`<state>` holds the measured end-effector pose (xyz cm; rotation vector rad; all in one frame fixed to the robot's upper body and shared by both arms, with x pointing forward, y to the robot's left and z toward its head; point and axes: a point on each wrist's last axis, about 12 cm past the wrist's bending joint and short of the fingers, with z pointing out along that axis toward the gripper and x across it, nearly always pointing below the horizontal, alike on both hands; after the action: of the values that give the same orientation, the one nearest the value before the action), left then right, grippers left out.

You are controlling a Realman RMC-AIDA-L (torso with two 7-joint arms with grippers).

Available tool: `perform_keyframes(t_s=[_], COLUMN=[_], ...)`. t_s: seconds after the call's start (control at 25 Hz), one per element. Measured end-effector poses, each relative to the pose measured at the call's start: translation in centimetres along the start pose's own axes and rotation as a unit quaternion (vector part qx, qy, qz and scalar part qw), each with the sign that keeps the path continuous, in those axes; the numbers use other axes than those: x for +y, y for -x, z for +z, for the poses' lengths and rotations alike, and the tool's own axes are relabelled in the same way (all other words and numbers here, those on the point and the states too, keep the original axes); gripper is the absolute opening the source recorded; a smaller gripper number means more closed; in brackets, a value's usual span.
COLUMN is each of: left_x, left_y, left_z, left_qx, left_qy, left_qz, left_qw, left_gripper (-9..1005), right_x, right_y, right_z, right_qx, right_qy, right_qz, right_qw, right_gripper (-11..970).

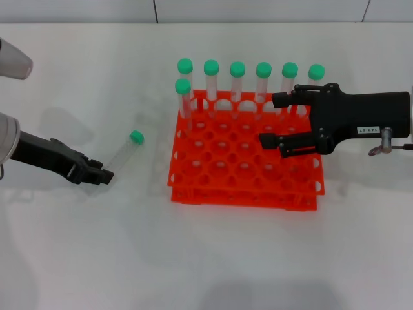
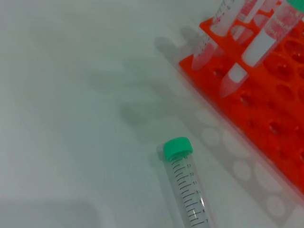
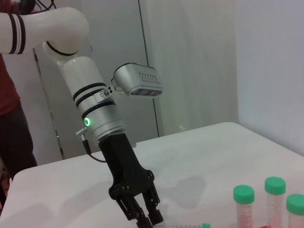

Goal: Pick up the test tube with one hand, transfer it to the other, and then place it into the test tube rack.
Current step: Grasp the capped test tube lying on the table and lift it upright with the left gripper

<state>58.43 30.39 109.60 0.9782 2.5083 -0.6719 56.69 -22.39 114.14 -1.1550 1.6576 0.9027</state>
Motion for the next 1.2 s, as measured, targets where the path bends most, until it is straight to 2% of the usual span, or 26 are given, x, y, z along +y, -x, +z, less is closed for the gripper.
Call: perform_keyframes(t_s=[1.2], left_x=[0.28], left_y=[0.32], left_z=[0.28], left_qx=[0.005], left_qy=[0.002], left_qz=[-0.009], left_qw=[1.000], left_gripper=[294], right_x=[0.00], right_y=[0.24], right_z=[-0.19], right_qx=[-0.007], right_qy=[-0.003], right_qz=[-0.002], right_qw=[1.000], right_gripper=[857])
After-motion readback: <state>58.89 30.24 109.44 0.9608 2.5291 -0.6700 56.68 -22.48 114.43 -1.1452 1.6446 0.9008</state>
